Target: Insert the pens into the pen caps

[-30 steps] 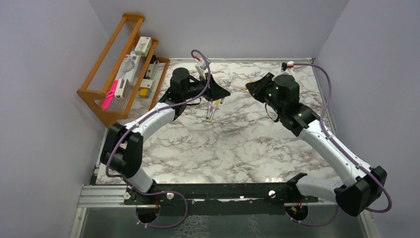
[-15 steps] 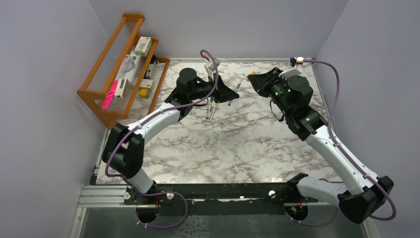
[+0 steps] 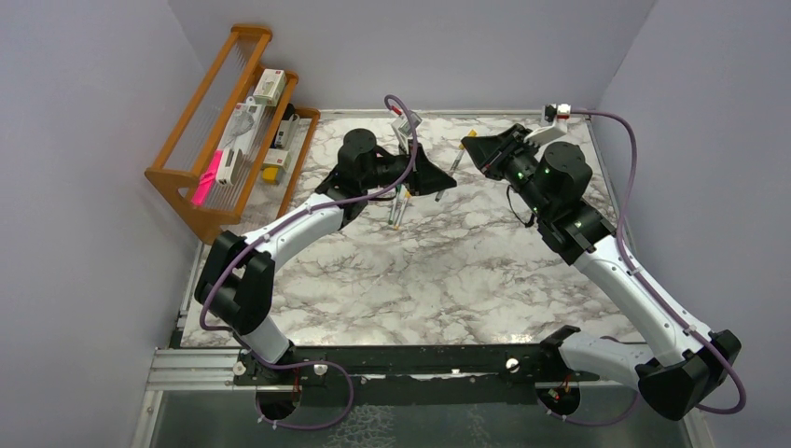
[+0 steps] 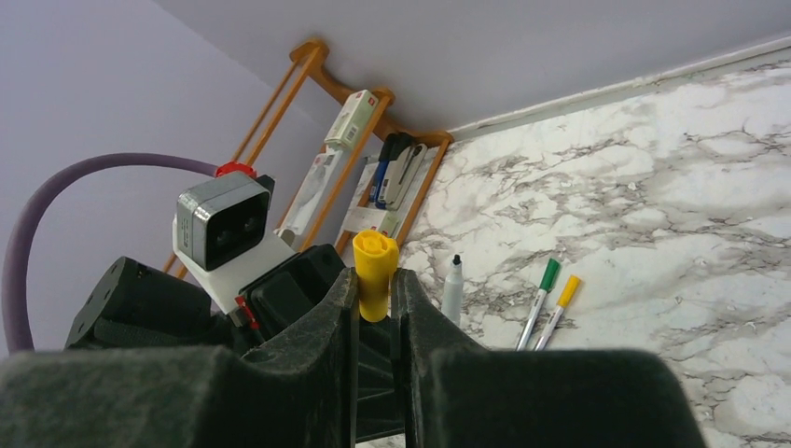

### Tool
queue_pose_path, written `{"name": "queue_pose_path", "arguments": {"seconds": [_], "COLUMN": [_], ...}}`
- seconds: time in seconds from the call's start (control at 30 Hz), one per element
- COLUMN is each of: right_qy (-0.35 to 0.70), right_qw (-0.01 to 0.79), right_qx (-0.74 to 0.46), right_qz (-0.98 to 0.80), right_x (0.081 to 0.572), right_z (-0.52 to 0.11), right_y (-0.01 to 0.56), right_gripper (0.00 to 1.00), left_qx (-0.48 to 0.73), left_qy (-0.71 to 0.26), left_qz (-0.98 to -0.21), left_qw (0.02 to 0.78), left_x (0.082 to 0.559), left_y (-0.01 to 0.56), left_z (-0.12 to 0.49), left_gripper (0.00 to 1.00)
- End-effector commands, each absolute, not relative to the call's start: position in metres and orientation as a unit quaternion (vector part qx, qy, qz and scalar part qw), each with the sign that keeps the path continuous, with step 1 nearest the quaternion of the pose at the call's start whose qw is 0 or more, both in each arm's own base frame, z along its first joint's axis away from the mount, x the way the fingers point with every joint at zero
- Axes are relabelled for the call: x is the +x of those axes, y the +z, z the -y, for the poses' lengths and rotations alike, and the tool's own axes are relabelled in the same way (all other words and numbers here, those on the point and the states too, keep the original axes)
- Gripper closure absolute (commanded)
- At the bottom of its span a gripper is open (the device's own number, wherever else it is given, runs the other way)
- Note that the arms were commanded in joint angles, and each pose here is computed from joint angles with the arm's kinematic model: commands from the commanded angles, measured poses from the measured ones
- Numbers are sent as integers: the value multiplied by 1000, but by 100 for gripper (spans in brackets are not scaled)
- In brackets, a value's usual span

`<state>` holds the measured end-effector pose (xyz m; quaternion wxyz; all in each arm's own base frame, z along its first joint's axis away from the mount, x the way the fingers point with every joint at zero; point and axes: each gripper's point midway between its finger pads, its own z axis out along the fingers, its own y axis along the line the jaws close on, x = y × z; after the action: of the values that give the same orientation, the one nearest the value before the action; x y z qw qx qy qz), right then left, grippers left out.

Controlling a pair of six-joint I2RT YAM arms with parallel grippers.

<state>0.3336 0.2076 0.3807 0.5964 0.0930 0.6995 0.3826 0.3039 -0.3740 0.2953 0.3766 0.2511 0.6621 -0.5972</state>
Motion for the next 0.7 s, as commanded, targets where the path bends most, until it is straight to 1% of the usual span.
{"name": "queue_pose_path", "arguments": {"seconds": [0.0, 0.27, 0.67], "right_qy": [354, 321, 317], "right_qw": [618, 634, 627], "right_qx": [107, 133, 123], "right_qz": [-693, -691, -701], "right_x": [340, 343, 348], "right_z": [-195, -178, -184], "right_y": [388, 386, 376], "right_gripper": [99, 99, 99], "left_qx": [274, 292, 309], "left_qy": [-602, -605, -607], "left_qz": [-638, -632, -619], "left_qw": [394, 387, 391], "left_x": [296, 288, 282], "left_y": [312, 309, 316], "left_z": [373, 371, 370], "left_gripper": [100, 100, 100]}}
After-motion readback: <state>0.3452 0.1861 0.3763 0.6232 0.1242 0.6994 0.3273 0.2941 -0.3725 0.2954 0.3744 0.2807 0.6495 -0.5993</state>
